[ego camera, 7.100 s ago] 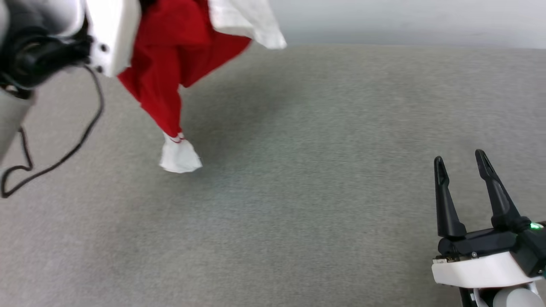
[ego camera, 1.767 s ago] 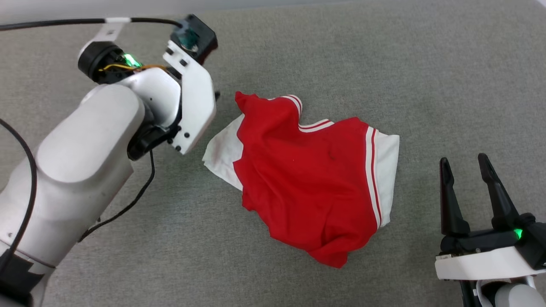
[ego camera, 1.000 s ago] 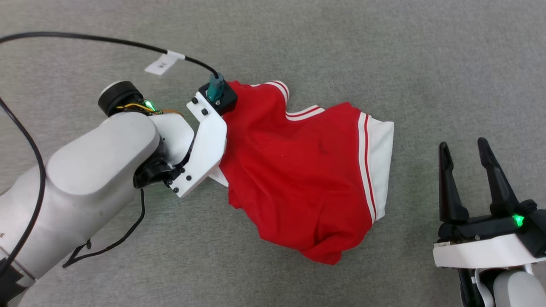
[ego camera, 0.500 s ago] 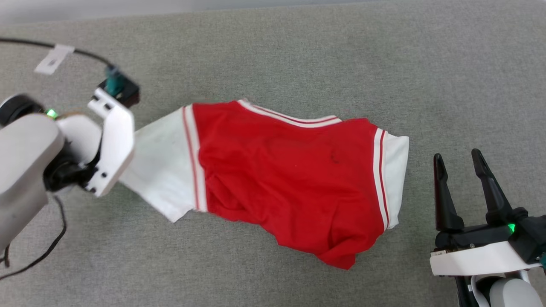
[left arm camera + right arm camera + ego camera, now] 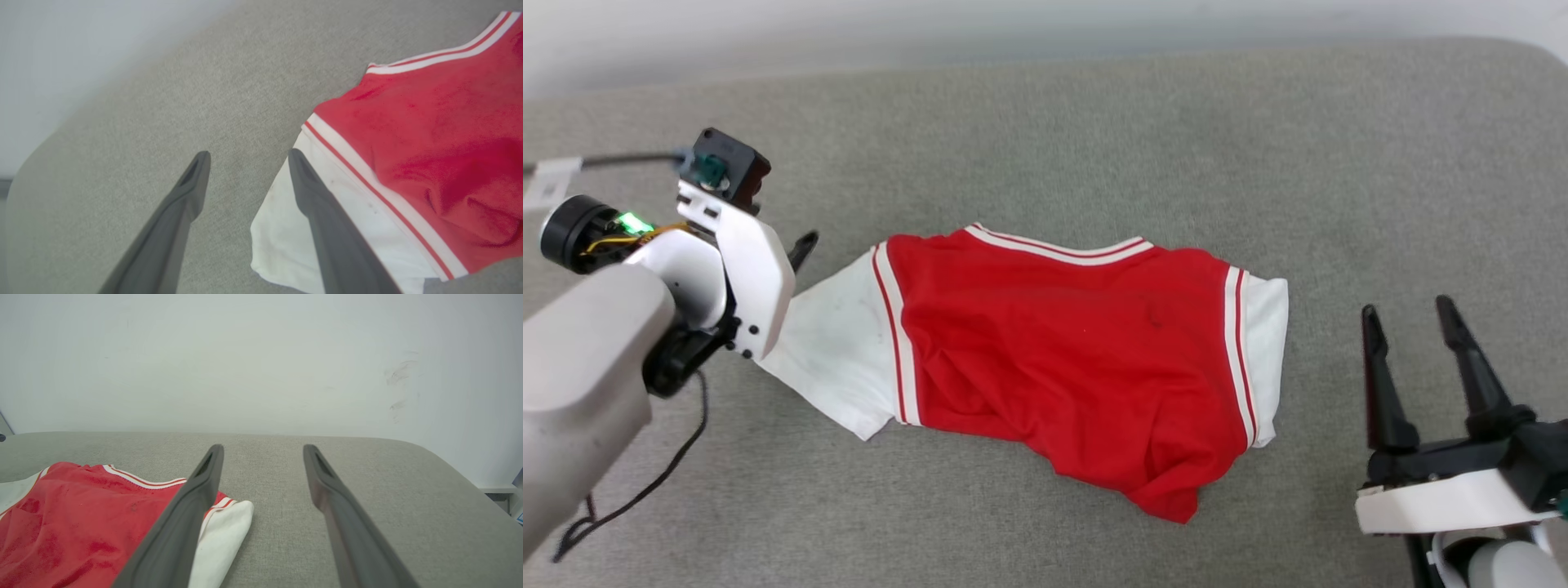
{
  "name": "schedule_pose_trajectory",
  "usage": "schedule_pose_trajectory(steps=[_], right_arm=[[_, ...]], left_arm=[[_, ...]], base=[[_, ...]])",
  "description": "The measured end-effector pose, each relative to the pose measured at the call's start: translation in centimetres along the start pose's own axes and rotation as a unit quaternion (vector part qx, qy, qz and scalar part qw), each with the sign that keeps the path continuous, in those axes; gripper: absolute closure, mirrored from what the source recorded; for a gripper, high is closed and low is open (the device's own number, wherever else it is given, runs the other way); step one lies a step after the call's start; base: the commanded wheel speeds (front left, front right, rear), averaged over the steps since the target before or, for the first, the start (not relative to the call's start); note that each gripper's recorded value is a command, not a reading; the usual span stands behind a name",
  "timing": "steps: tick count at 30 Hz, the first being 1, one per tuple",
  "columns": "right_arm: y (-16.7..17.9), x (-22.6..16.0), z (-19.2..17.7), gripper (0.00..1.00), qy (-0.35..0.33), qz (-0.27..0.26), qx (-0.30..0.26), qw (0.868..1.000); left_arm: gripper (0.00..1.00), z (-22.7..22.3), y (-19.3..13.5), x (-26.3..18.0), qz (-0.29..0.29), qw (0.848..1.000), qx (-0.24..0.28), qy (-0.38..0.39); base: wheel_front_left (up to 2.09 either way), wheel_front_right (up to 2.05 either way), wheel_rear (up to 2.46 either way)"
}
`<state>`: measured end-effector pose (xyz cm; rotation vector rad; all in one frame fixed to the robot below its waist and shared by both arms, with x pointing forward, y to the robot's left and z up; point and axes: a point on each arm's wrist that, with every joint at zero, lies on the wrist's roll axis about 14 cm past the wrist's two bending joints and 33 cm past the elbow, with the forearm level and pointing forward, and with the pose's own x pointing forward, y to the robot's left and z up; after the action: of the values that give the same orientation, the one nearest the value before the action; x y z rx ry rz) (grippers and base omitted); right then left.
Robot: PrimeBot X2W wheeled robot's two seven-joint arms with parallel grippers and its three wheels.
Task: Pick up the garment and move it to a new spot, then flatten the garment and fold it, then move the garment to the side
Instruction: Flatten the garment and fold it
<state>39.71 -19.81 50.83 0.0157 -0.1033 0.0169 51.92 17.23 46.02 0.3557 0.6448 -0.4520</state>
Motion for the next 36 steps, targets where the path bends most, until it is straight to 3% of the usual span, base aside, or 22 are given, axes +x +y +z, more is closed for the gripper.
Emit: schedule_pose_trajectory(steps=[4,9,16,20,26,30,33,36], right_arm=[[-0.4,0.5,2.9,0.00,-0.042,-0.002,-0.029,0.999],[0.0,2.0,6.7,0.00,-0.099,0.006,-0.072,0.992],[0.6,4.4,10.7,0.00,-0.157,0.031,-0.120,0.980],[0.7,5.9,10.8,0.00,-0.154,0.049,-0.138,0.977],[1.6,8.5,8.3,0.00,-0.070,0.095,-0.146,0.982],[2.2,9.3,4.7,0.00,0.052,0.137,-0.166,0.975],[2.6,9.1,2.4,0.00,0.142,0.168,-0.178,0.959],[2.4,7.7,-0.9,0.00,0.254,0.197,-0.192,0.927]], left_arm=[[0.00,3.7,0.6,-2.2,0.042,0.990,-0.005,-0.136],[0.00,5.4,1.4,-5.4,0.106,0.959,-0.030,-0.261],[0.00,4.3,2.0,-8.6,0.184,0.931,-0.066,-0.310],[0.00,4.7,1.5,-11.0,0.223,0.906,-0.081,-0.351],[0.00,2.3,0.3,-13.0,0.264,0.886,-0.101,-0.368],[0.00,0.5,-0.6,-13.7,0.283,0.880,-0.116,-0.365],[0.00,-0.6,-1.0,-14.1,0.294,0.876,-0.125,-0.361],[0.00,-1.7,-1.3,-14.0,0.299,0.878,-0.127,-0.352]], base=[[0.00,0.00,0.00],[0.00,0.00,0.00],[0.00,0.00,0.00],[0.00,0.00,0.00],[0.00,0.00,0.00],[0.00,0.00,0.00],[0.00,0.00,0.00],[0.00,0.00,0.00]])
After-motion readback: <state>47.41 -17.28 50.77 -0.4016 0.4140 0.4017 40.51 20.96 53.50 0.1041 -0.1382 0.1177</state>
